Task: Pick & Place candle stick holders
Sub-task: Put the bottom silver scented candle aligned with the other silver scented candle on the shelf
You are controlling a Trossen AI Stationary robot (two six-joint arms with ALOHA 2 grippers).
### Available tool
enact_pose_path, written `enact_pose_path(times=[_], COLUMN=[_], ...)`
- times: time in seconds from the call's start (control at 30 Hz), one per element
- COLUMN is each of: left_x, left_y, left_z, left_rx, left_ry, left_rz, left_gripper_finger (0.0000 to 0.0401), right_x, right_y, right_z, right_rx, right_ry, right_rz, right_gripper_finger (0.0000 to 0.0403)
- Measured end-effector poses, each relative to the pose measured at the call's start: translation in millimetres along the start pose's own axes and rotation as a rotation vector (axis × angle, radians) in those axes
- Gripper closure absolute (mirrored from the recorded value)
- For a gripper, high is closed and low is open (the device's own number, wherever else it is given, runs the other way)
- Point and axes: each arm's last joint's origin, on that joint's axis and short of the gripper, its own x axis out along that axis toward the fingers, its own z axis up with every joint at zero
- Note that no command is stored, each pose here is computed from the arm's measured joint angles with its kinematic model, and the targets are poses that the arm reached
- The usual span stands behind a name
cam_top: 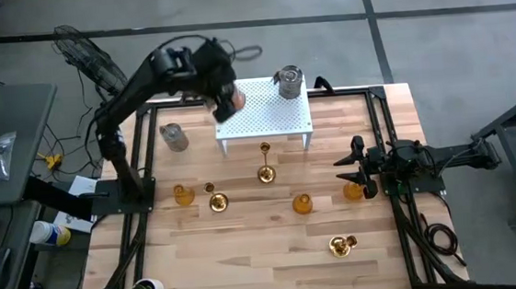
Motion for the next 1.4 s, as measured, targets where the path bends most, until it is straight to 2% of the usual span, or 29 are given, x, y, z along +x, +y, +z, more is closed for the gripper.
enact_pose_path(times=[0.2, 0.3, 0.6, 0.77, 1.13, 1.4], left_x=[39.0, 61.7, 108.3, 121.7, 133.3, 132.9], left_y=[31.8, 38.1, 36.6, 35.3, 28.6, 30.4], left_z=[15.2, 21.2, 34.2, 34.7, 43.0, 41.9], left_rx=[-0.018, -0.031, -0.044, -0.081, -0.218, -0.308], left_ry=[-0.015, -0.010, -0.010, 0.014, -0.043, -0.034], left_rz=[0.054, 0.022, 0.027, 0.023, -0.017, 0.037], left_gripper_finger=[0.0043, 0.0043, 0.0043, 0.0043, 0.0043, 0.0043], right_x=[0.0, 0.0, 0.0, 0.0, 0.0, 0.0], right_y=[0.0, 0.0, 0.0, 0.0, 0.0, 0.0], right_z=[0.0, 0.0, 0.0, 0.0, 0.0, 0.0], right_rx=[0.000, 0.000, 0.000, 0.000, 0.000, 0.000], right_ry=[0.000, 0.000, 0.000, 0.000, 0.000, 0.000], right_rz=[0.000, 0.000, 0.000, 0.000, 0.000, 0.000], right_gripper_finger=[0.0238, 0.0238, 0.0238, 0.0238, 0.0238, 0.0238])
